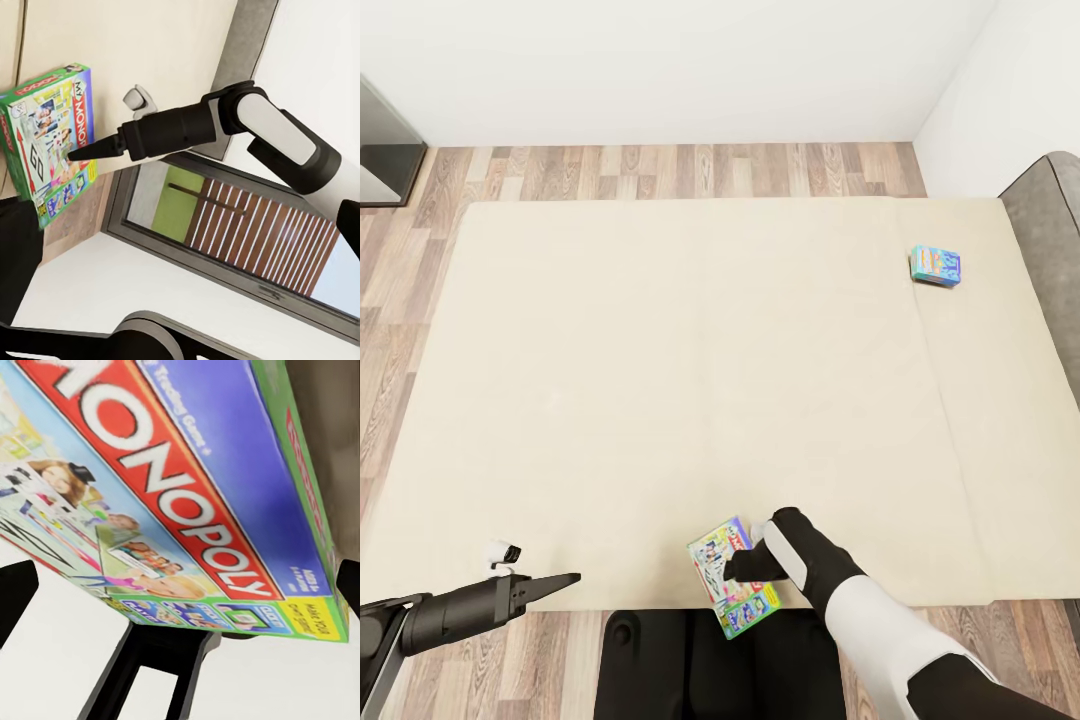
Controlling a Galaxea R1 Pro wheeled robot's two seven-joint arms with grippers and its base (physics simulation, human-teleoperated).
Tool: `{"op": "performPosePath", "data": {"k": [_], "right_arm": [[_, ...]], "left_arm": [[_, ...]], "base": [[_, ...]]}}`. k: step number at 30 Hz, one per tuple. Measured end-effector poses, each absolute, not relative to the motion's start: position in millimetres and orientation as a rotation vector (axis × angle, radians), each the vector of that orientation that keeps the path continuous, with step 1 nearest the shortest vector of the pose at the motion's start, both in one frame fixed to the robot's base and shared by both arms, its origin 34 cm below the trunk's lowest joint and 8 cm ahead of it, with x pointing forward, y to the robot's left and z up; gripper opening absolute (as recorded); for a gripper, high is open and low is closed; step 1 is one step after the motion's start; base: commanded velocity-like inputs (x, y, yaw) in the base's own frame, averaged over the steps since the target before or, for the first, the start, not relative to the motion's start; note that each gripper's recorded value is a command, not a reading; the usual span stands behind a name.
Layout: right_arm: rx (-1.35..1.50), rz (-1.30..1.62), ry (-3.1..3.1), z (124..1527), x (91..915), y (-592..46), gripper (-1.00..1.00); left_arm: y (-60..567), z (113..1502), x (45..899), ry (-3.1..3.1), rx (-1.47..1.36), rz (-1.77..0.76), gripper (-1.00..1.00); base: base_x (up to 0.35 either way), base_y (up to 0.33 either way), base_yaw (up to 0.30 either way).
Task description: Put all the toys in the child's room - the three board games (two on the bed and one on the table), the two jigsaw puzzles on the table, and the tennis ball on the table - inside the toy box on the table in the child's room.
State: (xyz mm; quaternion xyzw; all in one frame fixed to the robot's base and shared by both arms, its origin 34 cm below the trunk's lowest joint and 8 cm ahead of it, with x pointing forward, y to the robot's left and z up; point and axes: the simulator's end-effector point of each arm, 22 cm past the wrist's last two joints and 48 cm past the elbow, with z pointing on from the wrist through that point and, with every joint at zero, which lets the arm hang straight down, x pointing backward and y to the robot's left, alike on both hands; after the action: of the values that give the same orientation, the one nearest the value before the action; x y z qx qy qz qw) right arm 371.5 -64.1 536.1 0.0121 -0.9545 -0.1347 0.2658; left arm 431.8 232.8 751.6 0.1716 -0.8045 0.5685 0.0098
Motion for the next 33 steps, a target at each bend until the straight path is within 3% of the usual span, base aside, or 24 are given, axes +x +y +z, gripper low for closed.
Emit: {"op": "performPosePath", "data": {"k": [33], "right_arm": [[0.023,-0.333,-2.566,530,353,-71,1.00]], "left_arm": [[233,752,432,-2.512,0.536,1.776,1.00]], "base": [[0.000,0.000,0.000]]}}
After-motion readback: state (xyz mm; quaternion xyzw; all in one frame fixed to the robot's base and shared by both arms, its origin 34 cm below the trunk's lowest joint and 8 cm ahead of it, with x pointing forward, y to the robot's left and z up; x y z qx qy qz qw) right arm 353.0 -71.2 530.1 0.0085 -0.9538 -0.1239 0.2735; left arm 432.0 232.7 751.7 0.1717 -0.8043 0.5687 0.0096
